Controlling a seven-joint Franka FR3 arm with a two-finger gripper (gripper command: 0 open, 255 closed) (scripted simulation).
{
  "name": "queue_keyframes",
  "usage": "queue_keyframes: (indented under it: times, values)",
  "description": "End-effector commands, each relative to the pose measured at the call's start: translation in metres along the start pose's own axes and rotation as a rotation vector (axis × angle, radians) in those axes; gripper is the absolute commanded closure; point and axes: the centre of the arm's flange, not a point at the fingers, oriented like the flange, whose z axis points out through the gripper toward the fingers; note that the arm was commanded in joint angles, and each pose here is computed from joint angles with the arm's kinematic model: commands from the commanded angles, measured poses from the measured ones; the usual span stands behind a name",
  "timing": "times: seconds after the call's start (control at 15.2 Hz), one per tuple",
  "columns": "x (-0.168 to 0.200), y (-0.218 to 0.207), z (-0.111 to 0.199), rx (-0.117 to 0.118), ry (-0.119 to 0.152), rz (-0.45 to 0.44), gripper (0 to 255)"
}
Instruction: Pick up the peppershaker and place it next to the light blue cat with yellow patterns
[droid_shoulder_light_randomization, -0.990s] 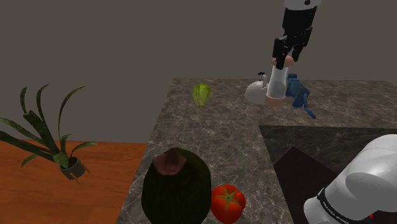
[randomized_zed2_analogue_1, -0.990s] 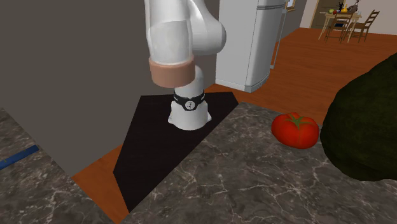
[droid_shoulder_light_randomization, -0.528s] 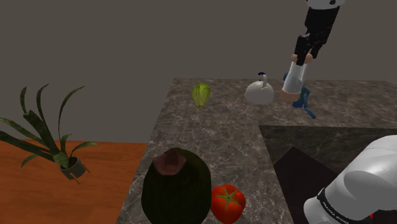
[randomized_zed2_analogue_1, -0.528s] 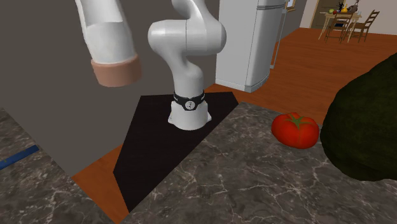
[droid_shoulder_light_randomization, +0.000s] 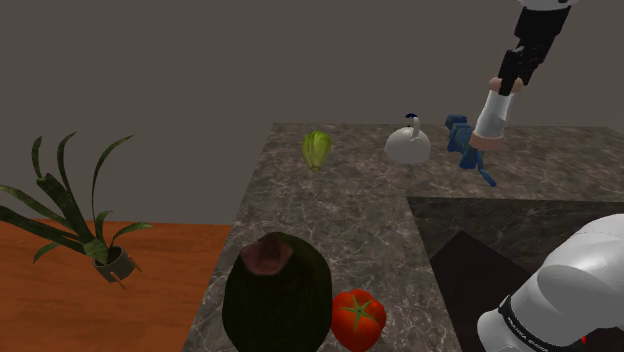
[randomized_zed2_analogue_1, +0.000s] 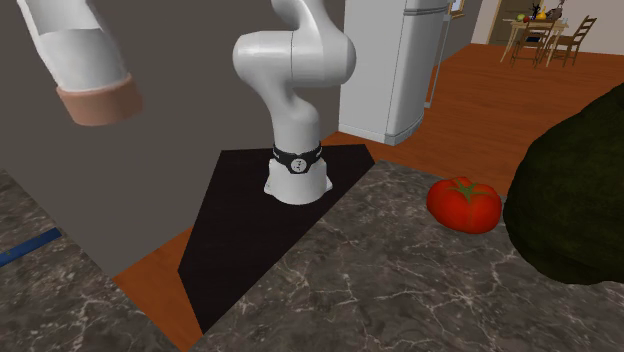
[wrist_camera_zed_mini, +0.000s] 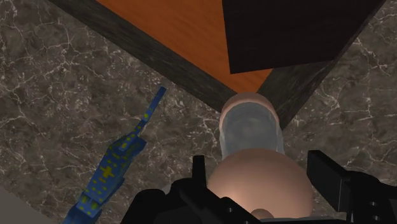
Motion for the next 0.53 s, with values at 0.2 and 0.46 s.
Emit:
queue_keyframes:
  times: [0.2, 0.46]
  values:
    - [-0.013, 0.065, 0.010, -0.001, 0.000, -0.001, 255]
    - [-0.023, 0.116, 0.018, -0.001, 0.000, -0.001, 255]
